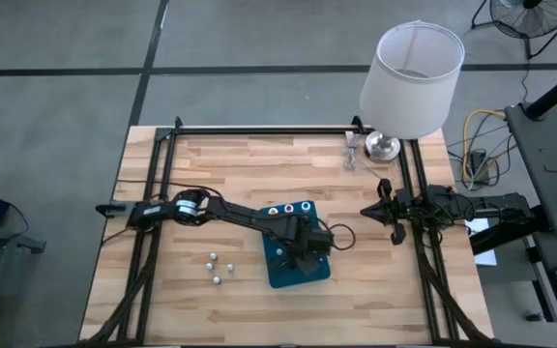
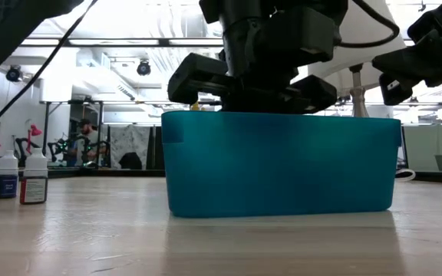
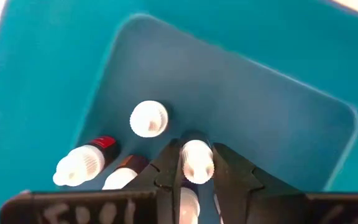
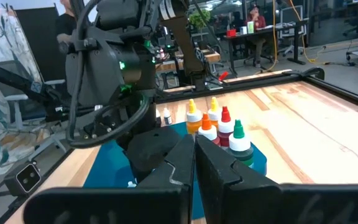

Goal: Pick & Place food coloring
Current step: Put the top small red food coloring bottle into the blue bin

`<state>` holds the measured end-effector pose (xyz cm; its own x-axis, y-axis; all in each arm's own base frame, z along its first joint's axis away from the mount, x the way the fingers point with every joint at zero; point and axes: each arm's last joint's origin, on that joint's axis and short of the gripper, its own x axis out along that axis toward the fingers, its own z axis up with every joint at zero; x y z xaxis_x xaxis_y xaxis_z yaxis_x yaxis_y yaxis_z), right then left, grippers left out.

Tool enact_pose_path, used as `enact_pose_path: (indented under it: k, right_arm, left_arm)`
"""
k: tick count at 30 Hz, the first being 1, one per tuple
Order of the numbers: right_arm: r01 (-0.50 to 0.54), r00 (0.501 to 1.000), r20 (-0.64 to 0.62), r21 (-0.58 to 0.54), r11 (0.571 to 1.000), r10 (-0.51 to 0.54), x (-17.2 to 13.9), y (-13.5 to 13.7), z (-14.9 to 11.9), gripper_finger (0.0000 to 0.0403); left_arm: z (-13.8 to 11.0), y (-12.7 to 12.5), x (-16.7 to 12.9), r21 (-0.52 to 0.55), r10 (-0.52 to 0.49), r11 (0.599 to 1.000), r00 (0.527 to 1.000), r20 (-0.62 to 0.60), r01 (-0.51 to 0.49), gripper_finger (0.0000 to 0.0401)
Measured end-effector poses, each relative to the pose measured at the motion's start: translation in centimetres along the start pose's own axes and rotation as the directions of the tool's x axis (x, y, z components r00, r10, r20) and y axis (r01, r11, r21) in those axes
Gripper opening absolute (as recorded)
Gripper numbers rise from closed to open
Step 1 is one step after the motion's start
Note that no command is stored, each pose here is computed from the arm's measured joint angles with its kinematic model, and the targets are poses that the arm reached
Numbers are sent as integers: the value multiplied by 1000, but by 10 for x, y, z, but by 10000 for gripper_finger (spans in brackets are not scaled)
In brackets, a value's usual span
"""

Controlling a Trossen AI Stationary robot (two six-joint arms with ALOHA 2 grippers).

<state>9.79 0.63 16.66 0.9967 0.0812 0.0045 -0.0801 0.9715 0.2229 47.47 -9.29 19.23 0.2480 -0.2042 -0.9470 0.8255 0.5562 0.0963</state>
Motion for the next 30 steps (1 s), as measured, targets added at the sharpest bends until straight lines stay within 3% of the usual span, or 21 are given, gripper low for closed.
enact_pose_path:
  k: [22, 30]
  right_arm:
    - [0, 1000, 0, 0, 1000, 0, 0, 0, 0, 9]
    - [0, 1000, 0, 0, 1000, 0, 0, 0, 0, 9]
  left_arm:
    - [0, 0, 2, -52, 5, 999, 1000, 5, -4, 49]
    - [-1, 1, 3, -55, 29, 998, 999, -22, -30, 82]
